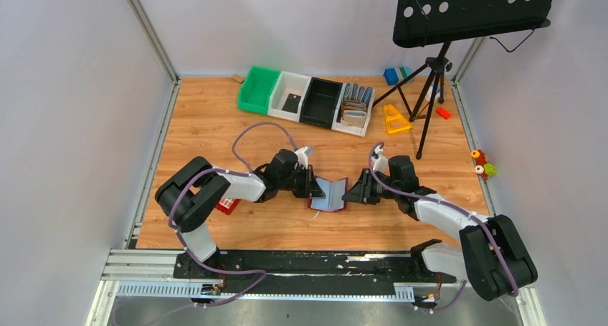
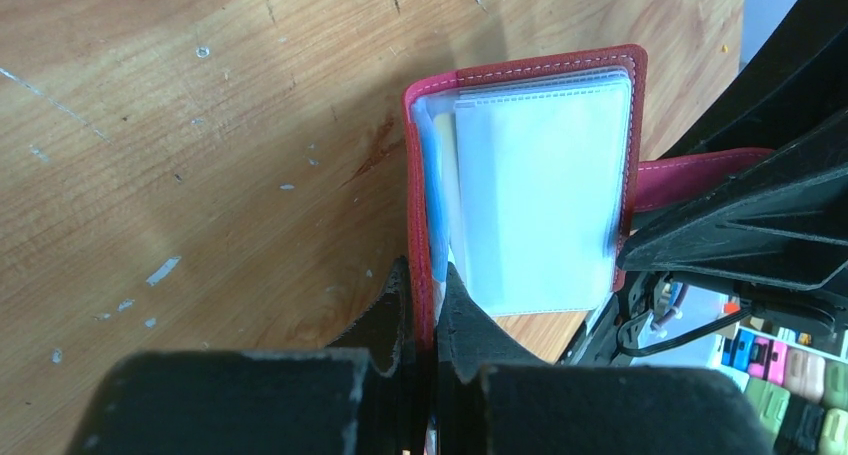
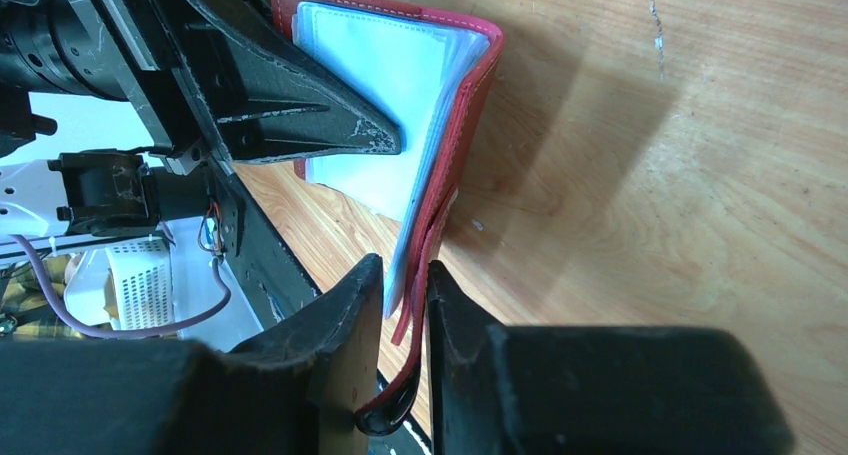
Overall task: Take the credit cards out of the card holder
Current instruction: Remove the credit card from the card holder.
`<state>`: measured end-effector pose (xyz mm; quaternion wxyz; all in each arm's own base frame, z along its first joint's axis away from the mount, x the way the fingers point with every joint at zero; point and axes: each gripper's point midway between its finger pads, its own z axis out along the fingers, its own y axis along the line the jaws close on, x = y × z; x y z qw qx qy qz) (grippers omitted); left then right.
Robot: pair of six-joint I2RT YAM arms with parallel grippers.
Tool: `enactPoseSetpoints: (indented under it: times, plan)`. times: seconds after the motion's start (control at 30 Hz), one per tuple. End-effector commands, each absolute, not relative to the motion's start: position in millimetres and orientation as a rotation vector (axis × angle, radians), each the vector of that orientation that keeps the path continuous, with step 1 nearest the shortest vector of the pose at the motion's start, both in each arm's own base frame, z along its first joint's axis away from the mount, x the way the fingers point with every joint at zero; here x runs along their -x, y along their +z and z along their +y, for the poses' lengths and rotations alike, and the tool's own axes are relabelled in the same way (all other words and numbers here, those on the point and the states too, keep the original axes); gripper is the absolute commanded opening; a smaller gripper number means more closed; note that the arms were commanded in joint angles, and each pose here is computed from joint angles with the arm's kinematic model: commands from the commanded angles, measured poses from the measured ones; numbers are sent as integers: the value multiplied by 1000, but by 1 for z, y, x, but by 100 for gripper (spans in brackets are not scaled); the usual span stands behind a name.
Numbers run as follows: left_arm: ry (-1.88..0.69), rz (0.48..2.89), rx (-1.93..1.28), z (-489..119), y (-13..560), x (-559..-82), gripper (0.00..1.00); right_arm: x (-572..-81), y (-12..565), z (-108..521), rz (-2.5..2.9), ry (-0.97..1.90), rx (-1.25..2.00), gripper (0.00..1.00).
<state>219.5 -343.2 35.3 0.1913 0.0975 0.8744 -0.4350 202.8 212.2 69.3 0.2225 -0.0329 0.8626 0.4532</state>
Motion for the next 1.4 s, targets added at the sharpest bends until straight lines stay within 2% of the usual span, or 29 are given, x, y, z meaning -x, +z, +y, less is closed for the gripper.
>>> enactPoseSetpoints:
  times: [0.0,0.2,0.57,0.87,1.17,1.37]
  plan:
    - [-1218,2403,-318,-352,48,-226,0,-208,77,215,2347,1266,135,22]
    - [-1218,2405,-333,-356,49,-224,0,-208,76,217,2348,1275,134,7]
    - [-1244,2404,-348,-364,49,-221,1,-210,70,216,2386,1239,124,8]
    - [-1245,2412,-358,-366,47,-219,1,-211,55,219,2462,1197,128,15]
    - [-1249,2410,-365,-367,47,-218,0,-213,61,224,2456,1190,149,35]
    - [-1261,2401,-370,-369,50,-217,0,-211,48,225,2510,1160,146,36]
